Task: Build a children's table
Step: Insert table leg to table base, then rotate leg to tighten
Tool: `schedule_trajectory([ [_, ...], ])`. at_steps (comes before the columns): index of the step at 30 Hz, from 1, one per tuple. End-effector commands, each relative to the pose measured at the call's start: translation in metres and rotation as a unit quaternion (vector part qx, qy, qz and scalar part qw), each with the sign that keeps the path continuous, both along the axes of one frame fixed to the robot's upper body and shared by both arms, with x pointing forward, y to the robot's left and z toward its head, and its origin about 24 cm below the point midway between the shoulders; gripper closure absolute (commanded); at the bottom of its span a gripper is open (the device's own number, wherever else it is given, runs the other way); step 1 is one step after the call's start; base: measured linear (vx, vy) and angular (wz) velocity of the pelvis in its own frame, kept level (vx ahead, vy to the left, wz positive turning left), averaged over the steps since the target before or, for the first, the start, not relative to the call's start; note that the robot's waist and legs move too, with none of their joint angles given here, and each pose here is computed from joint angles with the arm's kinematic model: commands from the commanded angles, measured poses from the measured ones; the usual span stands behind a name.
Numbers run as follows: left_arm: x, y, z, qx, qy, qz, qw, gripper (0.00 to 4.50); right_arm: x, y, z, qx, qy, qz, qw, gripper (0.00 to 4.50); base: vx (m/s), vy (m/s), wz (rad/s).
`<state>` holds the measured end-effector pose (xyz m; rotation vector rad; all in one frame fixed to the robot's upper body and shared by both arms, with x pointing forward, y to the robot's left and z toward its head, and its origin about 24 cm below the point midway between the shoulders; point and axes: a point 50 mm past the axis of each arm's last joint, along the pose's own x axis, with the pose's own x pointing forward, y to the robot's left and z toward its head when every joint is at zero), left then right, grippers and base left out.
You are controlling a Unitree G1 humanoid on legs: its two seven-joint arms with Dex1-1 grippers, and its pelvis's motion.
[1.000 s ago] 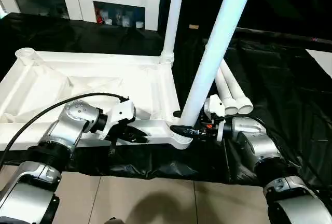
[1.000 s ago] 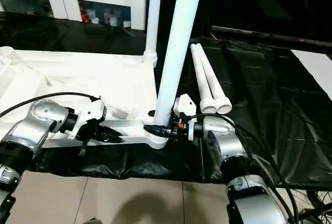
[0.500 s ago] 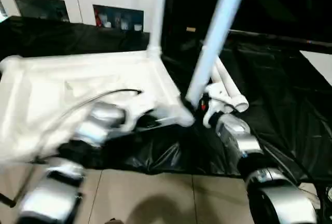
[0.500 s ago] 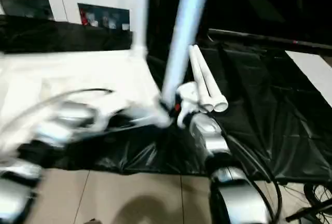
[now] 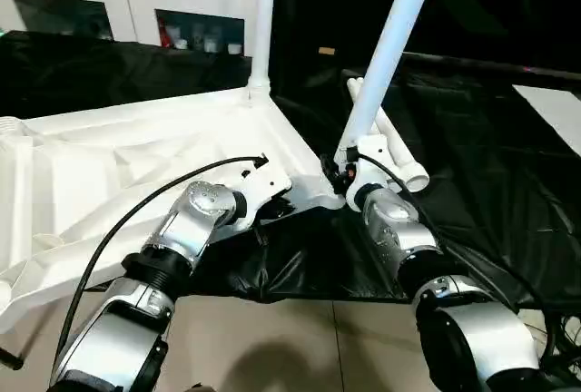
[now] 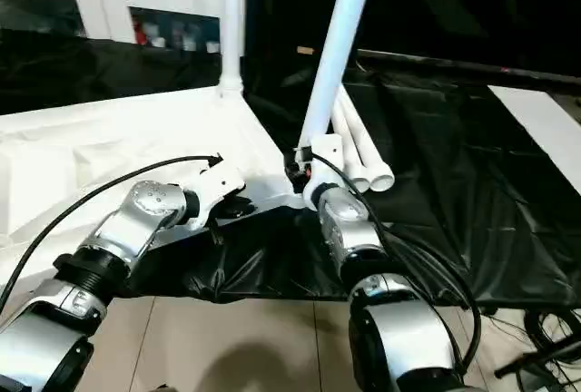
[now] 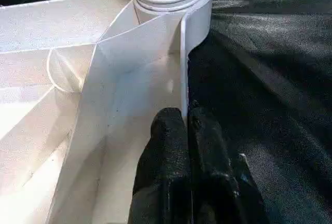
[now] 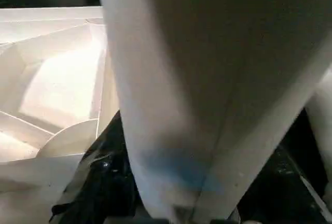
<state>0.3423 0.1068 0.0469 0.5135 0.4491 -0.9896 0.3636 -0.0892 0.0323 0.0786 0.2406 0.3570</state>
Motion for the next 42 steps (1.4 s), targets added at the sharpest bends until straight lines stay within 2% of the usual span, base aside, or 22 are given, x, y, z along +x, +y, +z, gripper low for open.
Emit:
schedule_trajectory([
  [1,0.005,-0.017,0.014,-0.011,-0.039,-0.015,0.999,4.50,-0.019,0.026,-0.026,0.008,0.064,0.054,0.996,2.18,0.000,0.000,0.00],
  [2,0.004,-0.017,0.015,-0.019,-0.035,-0.019,0.999,4.50,-0.017,0.026,-0.021,0.020,0.056,0.061,0.996,1.83,0.000,0.000,0.00],
  [10,0.002,-0.009,0.019,-0.037,-0.025,-0.042,0.998,4.50,-0.012,0.022,-0.011,0.022,0.027,0.096,0.995,1.29,0.000,0.000,0.00],
  [16,-0.001,0.003,0.019,-0.034,-0.017,-0.065,0.997,4.50,-0.011,0.010,-0.010,0.020,0.022,0.117,0.993,0.71,0.000,0.000,0.00],
  [20,-0.005,0.008,0.021,-0.034,-0.010,-0.081,0.996,4.50,-0.009,-0.001,-0.011,-0.002,0.025,0.117,0.993,0.38,0.000,0.000,0.00],
  [26,-0.011,0.014,0.021,-0.032,0.007,-0.115,0.993,4.50,-0.009,-0.012,-0.008,-0.008,0.026,0.151,0.988,0.38,0.056,-0.023,0.02],
  [34,-0.015,0.024,0.026,-0.023,0.009,-0.155,0.988,4.50,-0.013,-0.024,0.001,-0.015,0.000,0.250,0.968,0.38,0.000,0.000,0.00],
  [42,-0.023,0.040,0.026,0.000,0.033,-0.210,0.977,4.50,-0.022,-0.036,0.008,-0.049,-0.022,0.363,0.930,0.38,0.000,0.000,0.00],
])
